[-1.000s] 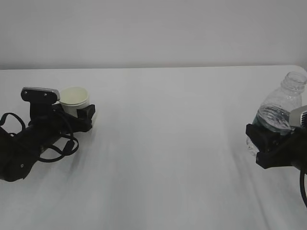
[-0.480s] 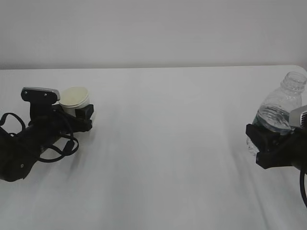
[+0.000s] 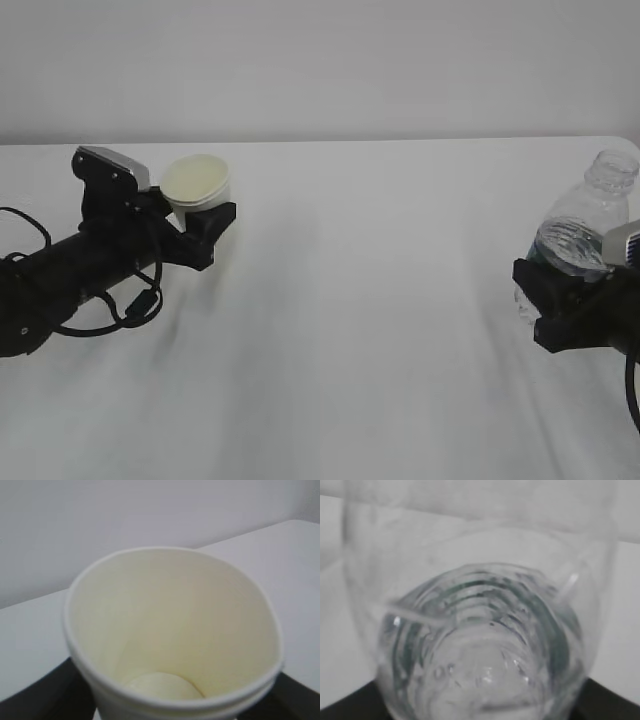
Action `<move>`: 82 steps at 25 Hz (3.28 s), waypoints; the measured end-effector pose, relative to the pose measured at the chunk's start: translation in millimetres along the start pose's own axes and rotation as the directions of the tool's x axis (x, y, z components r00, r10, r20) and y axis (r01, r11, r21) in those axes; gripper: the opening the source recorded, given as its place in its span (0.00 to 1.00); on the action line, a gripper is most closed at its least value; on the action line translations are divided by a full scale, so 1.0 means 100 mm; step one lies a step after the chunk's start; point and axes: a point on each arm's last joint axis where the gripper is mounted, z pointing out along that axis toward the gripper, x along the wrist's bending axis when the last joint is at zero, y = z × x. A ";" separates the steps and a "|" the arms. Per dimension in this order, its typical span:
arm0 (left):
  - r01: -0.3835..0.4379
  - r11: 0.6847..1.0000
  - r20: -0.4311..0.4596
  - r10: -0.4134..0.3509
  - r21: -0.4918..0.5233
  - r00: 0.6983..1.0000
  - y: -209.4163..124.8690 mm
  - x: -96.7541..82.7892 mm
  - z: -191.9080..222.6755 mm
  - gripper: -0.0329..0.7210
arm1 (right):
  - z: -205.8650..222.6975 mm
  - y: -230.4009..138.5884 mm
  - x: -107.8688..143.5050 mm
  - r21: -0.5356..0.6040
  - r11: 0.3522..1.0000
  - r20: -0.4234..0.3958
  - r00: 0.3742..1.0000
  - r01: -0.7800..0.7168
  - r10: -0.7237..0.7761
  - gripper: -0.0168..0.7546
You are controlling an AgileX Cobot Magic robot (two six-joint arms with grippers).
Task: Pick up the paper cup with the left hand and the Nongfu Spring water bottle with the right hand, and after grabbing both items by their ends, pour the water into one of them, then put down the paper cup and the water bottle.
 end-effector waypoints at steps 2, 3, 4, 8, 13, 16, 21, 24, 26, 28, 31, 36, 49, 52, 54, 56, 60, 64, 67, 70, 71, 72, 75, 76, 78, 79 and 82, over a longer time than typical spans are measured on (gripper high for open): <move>0.002 1.000 0.042 -0.001 -0.004 0.999 0.03 -0.04 0.00 0.75 | 0.00 0.00 0.00 0.000 1.000 0.000 1.000 0.000 0.000 0.56; 0.006 1.000 0.060 -0.006 -0.005 0.998 0.05 -0.05 0.00 0.75 | 0.00 0.00 0.00 0.000 1.000 0.000 1.000 0.000 0.000 0.56; 0.012 1.000 0.076 -0.012 -0.004 0.997 0.05 -0.07 -0.01 0.75 | 0.00 0.00 0.00 0.000 1.000 0.000 1.000 0.000 0.000 0.56; 0.041 0.999 0.184 -0.044 0.024 0.982 0.03 -0.17 -0.02 0.75 | 0.00 0.00 0.00 0.000 1.000 0.002 1.000 0.004 -0.004 0.56; 0.044 0.996 0.339 -0.068 0.076 0.938 -0.01 -0.34 -0.05 0.75 | 0.00 0.00 0.00 0.001 1.000 0.003 1.000 0.004 -0.004 0.56; 0.051 0.993 0.408 -0.089 0.105 0.909 -0.02 -0.46 -0.05 0.74 | 0.00 0.00 0.00 0.001 1.000 0.003 1.000 0.004 -0.004 0.56; 0.027 0.992 0.500 -0.085 0.121 0.862 -0.03 -0.73 -0.05 0.74 | 0.00 0.00 0.00 0.001 1.000 0.003 1.000 0.004 -0.004 0.56; 0.014 0.993 0.543 -0.077 0.119 0.836 -0.02 -0.90 -0.03 0.74 | 0.00 0.00 0.00 0.002 1.000 0.003 1.000 0.004 -0.004 0.56; 0.003 0.994 0.574 -0.064 0.107 0.816 0.00 -1.03 0.00 0.74 | 0.00 0.00 0.00 0.002 1.000 0.002 1.000 0.006 -0.006 0.56; -0.006 0.996 0.602 -0.052 0.094 0.797 0.03 -1.14 0.02 0.74 | 0.00 -0.01 0.00 0.005 1.000 0.001 1.000 0.012 -0.012 0.56; -0.021 0.997 0.641 -0.029 0.070 0.767 0.08 -1.31 0.07 0.74 | -0.06 -0.04 0.02 0.018 1.000 -0.001 1.000 0.026 -0.026 0.56; -0.041 0.996 0.660 -0.021 0.079 0.751 0.12 -1.46 0.13 0.74 | -0.20 0.01 0.05 0.000 0.999 0.002 0.999 0.049 -0.049 0.56; -0.013 0.990 0.698 -0.090 0.141 0.711 0.13 -1.54 0.14 0.72 | -0.36 0.06 0.07 0.000 0.998 0.026 0.998 0.058 -0.058 0.57; -0.024 0.989 0.707 -0.088 0.147 0.701 0.12 -1.58 0.13 0.72 | -0.36 0.05 0.07 0.014 0.998 0.027 0.998 0.057 -0.057 0.57; -0.038 0.987 0.708 -0.085 0.156 0.701 0.11 -1.60 0.13 0.72 | -0.36 0.03 0.06 0.038 0.998 0.031 0.999 0.040 -0.041 0.57; -0.045 0.986 0.708 -0.084 0.161 0.701 0.10 -1.61 0.13 0.72 | -0.35 0.02 0.06 0.063 0.998 0.034 0.999 0.027 -0.029 0.57; -0.058 0.983 0.702 -0.081 0.173 0.708 0.08 -1.60 0.13 0.72 | -0.31 0.04 0.04 0.068 0.997 0.039 0.999 0.026 -0.029 0.57; -0.059 0.983 0.701 -0.081 0.174 0.709 0.08 -1.60 0.13 0.72 | -0.28 0.04 0.02 0.095 0.995 0.042 0.999 0.026 -0.030 0.57; -0.059 0.983 0.701 -0.081 0.174 0.708 0.08 -1.60 0.13 0.72 | -0.23 0.05 -0.01 0.136 0.990 0.046 0.998 0.029 -0.036 0.57; -0.062 0.983 0.704 -0.081 0.174 0.706 0.08 -1.62 0.13 0.72 | -0.19 0.08 -0.02 0.131 0.991 0.046 0.998 0.037 -0.043 0.57; -0.065 0.982 0.705 -0.079 0.176 0.704 0.08 -1.63 0.12 0.72 | -0.18 0.10 -0.03 0.127 0.991 0.045 0.998 0.039 -0.045 0.57; -0.066 0.982 0.707 -0.079 0.175 0.703 0.08 -1.63 0.12 0.72 | -0.17 0.11 -0.03 0.120 0.992 0.046 0.998 0.041 -0.047 0.57; -0.067 0.982 0.710 -0.079 0.175 0.700 0.08 -1.65 0.12 0.72 | -0.14 0.15 -0.03 0.111 0.992 0.032 0.998 0.056 -0.060 0.57; -0.067 0.982 0.710 -0.079 0.175 0.700 0.08 -1.65 0.12 0.72 | -0.13 0.15 -0.03 0.112 0.992 0.027 0.997 0.062 -0.066 0.57; -0.067 0.982 0.711 -0.079 0.175 0.699 0.08 -1.65 0.12 0.72 | -0.12 0.15 -0.03 0.129 0.989 0.022 0.997 0.070 -0.074 0.57; -0.068 0.982 0.710 -0.079 0.176 0.700 0.07 -1.65 0.12 0.72 | -0.12 0.16 -0.04 0.139 0.988 0.022 0.997 0.073 -0.077 0.57; -0.081 0.979 0.703 -0.077 0.188 0.708 0.06 -1.64 0.12 0.72 | -0.13 0.21 -0.05 0.150 0.985 0.028 0.996 0.084 -0.089 0.57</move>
